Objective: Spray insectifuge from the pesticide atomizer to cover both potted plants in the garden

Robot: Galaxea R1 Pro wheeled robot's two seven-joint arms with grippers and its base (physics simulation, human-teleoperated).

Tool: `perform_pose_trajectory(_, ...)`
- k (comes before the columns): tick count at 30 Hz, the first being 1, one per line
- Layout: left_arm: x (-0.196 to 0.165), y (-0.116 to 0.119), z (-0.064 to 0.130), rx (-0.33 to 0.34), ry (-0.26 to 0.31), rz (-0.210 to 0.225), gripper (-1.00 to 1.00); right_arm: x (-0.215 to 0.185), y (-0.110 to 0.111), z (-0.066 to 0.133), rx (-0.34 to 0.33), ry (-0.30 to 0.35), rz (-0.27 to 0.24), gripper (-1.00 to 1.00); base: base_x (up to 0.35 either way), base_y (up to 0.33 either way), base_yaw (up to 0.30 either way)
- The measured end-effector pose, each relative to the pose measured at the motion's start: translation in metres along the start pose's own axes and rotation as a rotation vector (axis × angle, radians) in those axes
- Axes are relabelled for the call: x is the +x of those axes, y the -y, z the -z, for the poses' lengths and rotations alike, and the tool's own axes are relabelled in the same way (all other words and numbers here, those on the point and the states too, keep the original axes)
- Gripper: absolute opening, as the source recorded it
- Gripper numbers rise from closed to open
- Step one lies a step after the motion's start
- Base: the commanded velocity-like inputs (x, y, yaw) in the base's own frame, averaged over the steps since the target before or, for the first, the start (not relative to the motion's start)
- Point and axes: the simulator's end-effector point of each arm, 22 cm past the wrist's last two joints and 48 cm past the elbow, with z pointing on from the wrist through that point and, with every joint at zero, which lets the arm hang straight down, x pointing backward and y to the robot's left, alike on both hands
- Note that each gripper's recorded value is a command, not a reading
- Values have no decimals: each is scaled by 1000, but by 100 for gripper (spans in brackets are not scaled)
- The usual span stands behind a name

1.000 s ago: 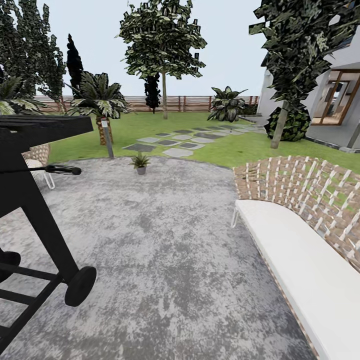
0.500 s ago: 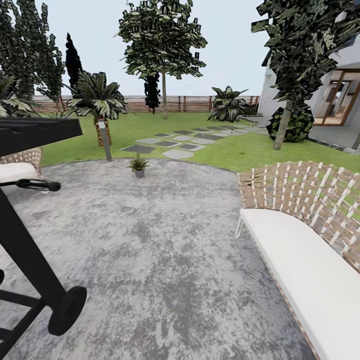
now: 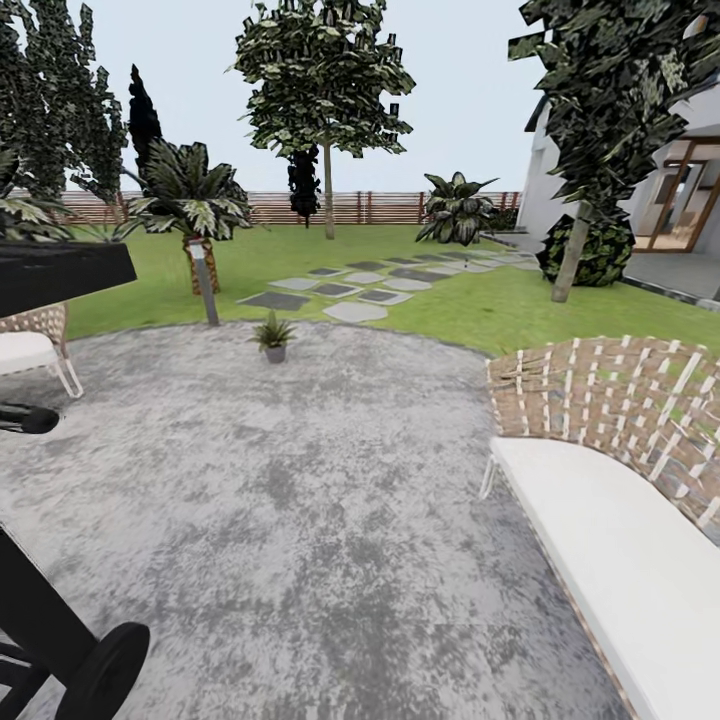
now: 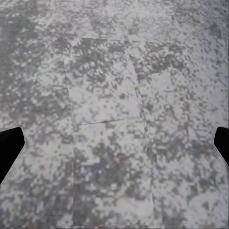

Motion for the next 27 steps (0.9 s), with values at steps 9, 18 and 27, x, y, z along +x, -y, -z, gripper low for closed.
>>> perform_pose_trajectory(9,0,0,0,0,0,0,100,0,0,0,0,0,0,100,340,0,0)
perform_pose_trajectory(18,0,0,0,0,0,0,100,0,0,0,0,0,0,100,340,0,0)
perform_pose_trajectory(27,0,0,0,0,0,0,100,0,0,0,0,0,0,100,340,0,0)
